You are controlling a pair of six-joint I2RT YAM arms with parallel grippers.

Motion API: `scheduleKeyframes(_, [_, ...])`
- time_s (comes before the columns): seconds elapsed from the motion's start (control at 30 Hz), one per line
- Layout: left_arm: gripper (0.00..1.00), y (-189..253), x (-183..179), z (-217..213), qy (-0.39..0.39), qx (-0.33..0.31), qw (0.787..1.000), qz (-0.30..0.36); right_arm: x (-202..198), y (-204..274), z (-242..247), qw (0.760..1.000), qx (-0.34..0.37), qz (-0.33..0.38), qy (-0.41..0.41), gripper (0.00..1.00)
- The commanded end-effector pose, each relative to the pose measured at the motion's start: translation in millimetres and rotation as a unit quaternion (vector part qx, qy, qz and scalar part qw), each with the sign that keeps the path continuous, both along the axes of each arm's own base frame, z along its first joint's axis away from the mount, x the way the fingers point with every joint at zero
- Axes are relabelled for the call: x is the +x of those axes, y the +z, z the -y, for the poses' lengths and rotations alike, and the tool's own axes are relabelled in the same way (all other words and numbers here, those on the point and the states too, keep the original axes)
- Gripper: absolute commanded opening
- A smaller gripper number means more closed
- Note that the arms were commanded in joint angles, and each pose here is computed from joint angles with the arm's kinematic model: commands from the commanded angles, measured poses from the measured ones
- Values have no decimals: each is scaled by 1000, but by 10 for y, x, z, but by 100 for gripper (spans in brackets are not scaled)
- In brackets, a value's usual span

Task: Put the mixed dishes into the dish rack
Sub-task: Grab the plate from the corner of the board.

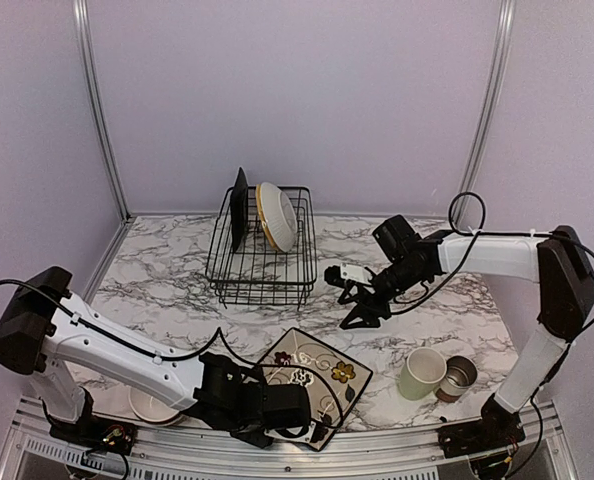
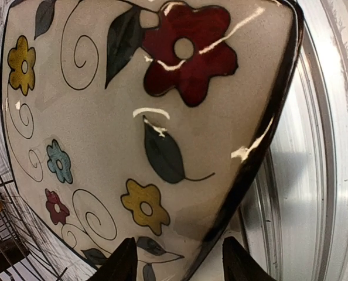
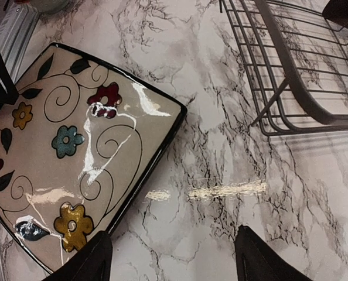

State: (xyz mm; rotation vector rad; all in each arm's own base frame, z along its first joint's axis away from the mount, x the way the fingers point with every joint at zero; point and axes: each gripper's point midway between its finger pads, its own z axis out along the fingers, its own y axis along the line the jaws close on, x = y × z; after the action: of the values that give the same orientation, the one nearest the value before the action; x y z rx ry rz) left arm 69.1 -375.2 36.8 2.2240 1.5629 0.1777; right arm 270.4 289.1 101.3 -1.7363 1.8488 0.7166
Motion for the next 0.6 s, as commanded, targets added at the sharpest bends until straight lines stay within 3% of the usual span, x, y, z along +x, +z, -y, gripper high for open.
scheduleKeyframes(0.0, [50,-106,79,15,-24,15,999,47,53,103,6,1000,17,-10,-8,70])
scheduleKeyframes(0.17, [40,-101,187,124,-27,-5,996,86,74,45,35,1000,13,-18,-11,70])
scheduleKeyframes(0.4, [11,-84,247,232,-30,-28,994,103,119,-23,77,999,13,-41,-20,70])
scheduleKeyframes(0.57, [7,-29,324,241,-23,-37,993,112,152,19,111,998,18,-55,-26,70])
